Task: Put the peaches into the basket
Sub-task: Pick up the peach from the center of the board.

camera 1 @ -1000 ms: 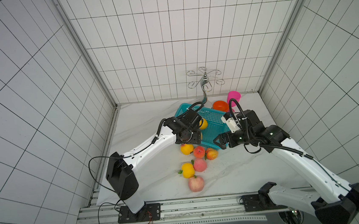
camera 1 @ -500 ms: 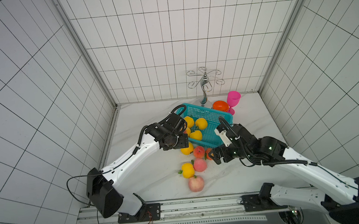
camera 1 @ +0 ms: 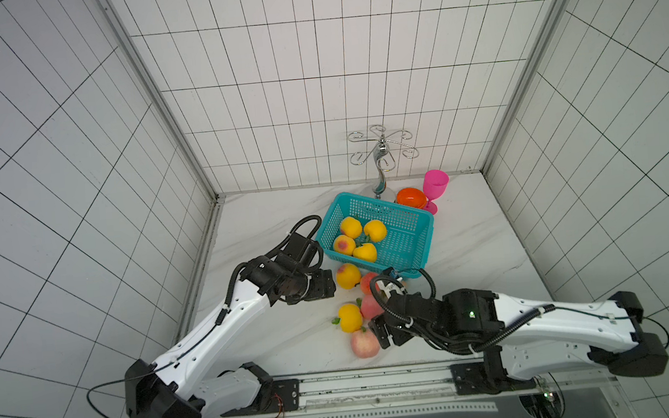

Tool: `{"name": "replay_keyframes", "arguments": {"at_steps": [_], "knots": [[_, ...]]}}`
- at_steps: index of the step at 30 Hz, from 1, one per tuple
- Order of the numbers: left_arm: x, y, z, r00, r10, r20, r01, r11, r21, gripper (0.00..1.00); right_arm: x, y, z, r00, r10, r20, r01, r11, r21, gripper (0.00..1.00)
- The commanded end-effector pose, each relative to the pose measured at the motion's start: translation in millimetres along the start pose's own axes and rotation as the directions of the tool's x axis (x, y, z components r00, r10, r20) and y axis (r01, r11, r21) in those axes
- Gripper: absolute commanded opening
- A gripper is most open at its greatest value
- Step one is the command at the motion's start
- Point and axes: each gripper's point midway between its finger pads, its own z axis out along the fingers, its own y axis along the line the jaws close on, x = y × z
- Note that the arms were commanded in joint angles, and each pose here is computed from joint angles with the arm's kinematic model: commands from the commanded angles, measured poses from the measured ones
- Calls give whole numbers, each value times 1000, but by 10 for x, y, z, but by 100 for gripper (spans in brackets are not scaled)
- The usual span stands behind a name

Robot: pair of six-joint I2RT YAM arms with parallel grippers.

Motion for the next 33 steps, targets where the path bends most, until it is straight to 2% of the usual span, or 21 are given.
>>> {"name": "replay_keyframes", "arguments": {"at_steps": [1,6,15,33], "knots": [[19,-36,-68,1000,18,11,-18,999,35,84,94,-61,146,995,98,33,-99,995,25,99],[83,-33,-132,1000,16,9,-17,998,53,84,192,-76,256,983,174,54,-173,985,-23,99],[282,75,-99,1000,7,-15,-6,998,66,84,381,140,493,992,125,-18,-125,992,-12,99],[330,134,-26,1000,12,-29,-11,999,51,84,659,88,839,979,164,-117,-164,986,10,99]]}}
